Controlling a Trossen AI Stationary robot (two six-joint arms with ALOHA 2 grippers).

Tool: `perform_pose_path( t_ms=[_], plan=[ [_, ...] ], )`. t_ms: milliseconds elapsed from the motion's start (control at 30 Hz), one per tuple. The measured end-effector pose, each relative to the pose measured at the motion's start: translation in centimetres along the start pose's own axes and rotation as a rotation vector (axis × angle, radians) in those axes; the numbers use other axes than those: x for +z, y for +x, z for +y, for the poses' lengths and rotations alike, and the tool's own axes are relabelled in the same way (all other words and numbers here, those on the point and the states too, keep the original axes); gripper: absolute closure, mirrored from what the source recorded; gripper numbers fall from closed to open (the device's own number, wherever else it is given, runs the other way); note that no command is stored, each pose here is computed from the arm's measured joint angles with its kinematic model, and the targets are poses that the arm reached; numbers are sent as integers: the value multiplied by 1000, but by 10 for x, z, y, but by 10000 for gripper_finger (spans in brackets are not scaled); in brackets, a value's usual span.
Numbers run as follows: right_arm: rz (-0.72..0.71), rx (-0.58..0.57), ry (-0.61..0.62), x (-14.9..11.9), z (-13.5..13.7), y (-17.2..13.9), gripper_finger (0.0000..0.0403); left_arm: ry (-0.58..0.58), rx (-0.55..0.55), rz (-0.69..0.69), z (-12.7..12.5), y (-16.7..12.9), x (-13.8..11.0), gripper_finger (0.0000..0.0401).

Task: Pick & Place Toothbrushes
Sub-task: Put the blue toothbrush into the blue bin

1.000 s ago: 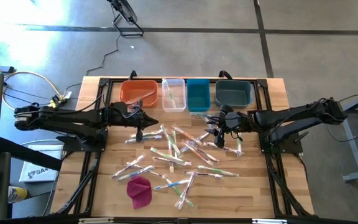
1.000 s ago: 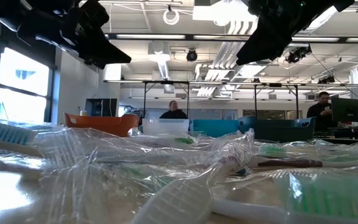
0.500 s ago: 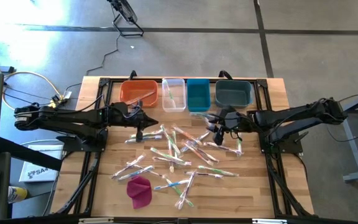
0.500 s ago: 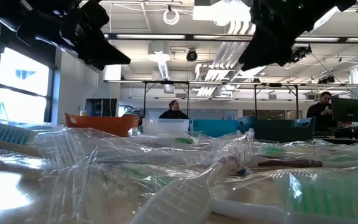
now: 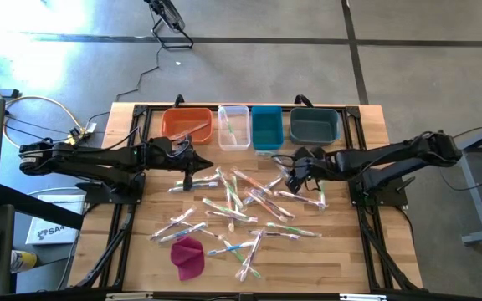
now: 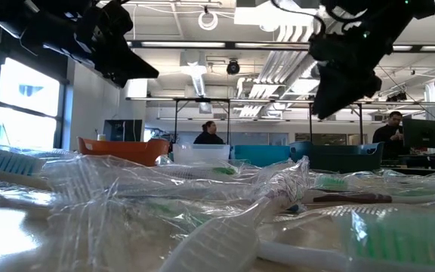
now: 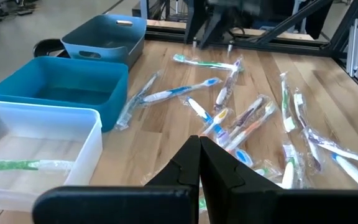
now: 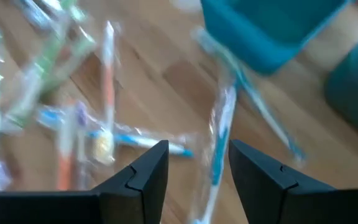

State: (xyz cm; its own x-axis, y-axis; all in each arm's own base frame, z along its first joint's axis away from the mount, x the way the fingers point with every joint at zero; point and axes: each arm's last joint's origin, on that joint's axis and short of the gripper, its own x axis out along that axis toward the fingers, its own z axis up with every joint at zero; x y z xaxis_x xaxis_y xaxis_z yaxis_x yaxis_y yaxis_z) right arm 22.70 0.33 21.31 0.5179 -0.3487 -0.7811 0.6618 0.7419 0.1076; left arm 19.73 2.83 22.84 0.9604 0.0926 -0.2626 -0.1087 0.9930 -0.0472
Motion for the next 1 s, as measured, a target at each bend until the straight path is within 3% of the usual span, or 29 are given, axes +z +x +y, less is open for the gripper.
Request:
perform_pose_path(
  t_ms=[233, 633, 1000],
  plan=[
    [68, -60, -37, -9, 7, 25, 243, 1, 0, 2, 0, 0, 0, 400],
    [182, -175, 3, -26, 10, 60, 243, 3, 0, 9, 0, 0, -1, 400],
    [214, -238, 170, -35, 10, 73, 243, 3, 0, 9, 0, 0, -1, 400]
  ],
)
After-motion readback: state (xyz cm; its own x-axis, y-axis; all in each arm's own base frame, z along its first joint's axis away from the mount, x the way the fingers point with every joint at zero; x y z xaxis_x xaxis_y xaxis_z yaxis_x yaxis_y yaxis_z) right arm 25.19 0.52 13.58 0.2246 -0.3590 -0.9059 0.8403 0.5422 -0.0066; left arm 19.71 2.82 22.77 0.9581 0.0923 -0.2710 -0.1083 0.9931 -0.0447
